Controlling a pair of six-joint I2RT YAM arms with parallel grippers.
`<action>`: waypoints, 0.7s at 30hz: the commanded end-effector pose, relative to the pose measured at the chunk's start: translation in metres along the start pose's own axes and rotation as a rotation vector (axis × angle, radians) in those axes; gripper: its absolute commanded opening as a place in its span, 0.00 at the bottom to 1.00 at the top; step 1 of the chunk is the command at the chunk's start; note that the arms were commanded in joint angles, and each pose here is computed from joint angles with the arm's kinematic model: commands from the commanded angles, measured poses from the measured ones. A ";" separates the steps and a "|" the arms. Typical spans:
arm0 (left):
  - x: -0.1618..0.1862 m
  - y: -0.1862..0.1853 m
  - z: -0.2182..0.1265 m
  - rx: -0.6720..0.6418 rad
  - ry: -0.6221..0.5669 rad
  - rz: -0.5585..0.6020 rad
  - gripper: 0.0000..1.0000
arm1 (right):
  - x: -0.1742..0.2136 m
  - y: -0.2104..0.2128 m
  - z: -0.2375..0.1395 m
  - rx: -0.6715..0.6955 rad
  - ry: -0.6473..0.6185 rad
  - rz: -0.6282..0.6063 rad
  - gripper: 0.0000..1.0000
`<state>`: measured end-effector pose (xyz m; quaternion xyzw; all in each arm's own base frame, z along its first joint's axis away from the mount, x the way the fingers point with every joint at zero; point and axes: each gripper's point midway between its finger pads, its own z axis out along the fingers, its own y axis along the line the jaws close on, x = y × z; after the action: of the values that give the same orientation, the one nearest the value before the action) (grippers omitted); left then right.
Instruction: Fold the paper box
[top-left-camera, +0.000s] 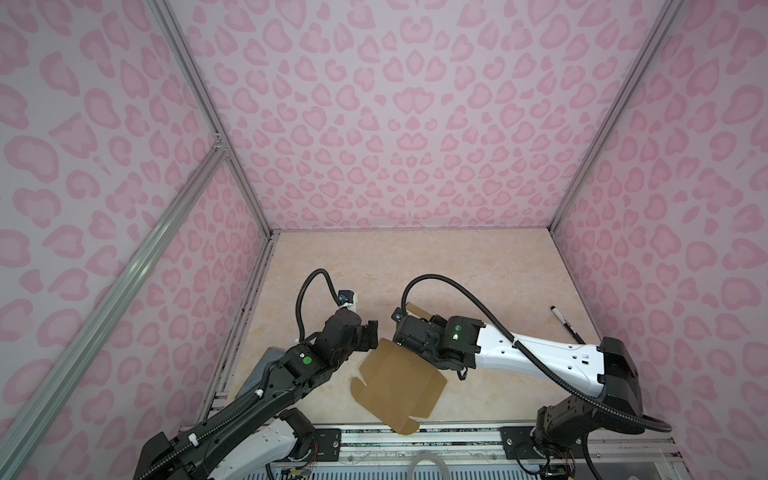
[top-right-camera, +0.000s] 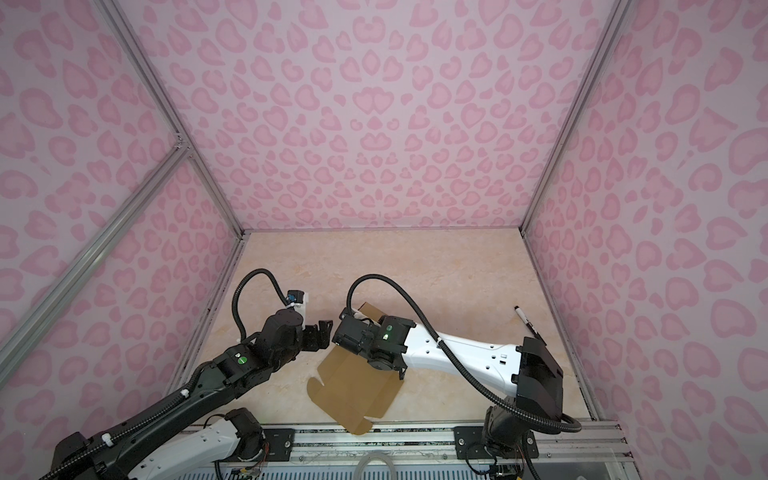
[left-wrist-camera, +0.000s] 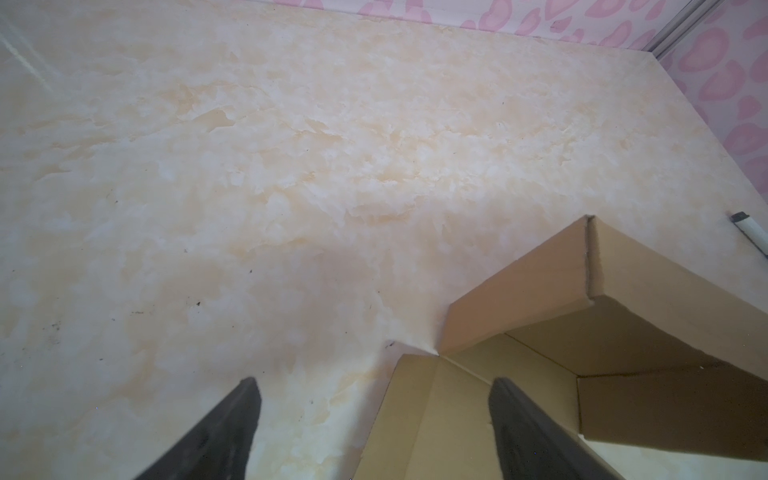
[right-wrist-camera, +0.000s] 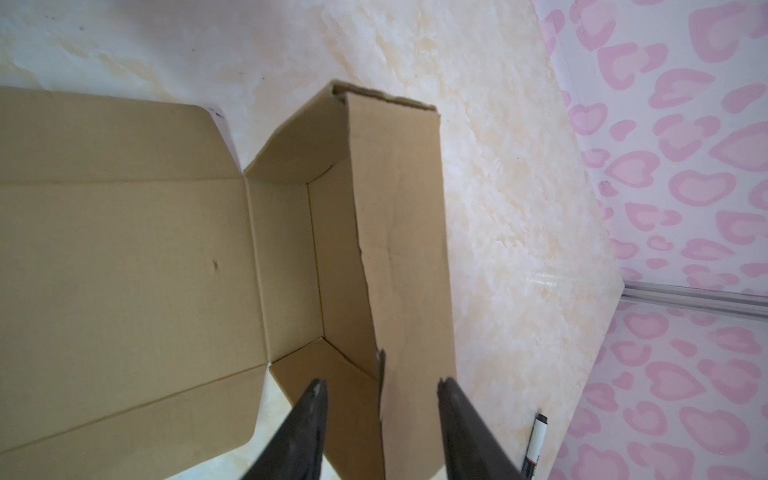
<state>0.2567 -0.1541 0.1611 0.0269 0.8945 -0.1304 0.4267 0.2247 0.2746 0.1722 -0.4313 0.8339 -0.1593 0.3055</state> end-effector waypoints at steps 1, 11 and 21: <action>0.001 0.003 0.000 -0.016 0.000 -0.007 0.89 | 0.004 -0.004 0.006 0.037 0.023 -0.017 0.42; 0.003 0.004 0.002 -0.023 0.011 0.001 0.89 | 0.019 -0.013 0.021 -0.031 0.068 0.084 0.23; -0.007 0.000 -0.004 -0.015 0.002 0.003 0.88 | 0.057 -0.027 0.052 -0.216 0.197 0.411 0.12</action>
<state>0.2585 -0.1550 0.1627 0.0271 0.8964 -0.1264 0.4240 0.2575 0.2135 0.1392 -0.3025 0.9179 -0.1008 0.2362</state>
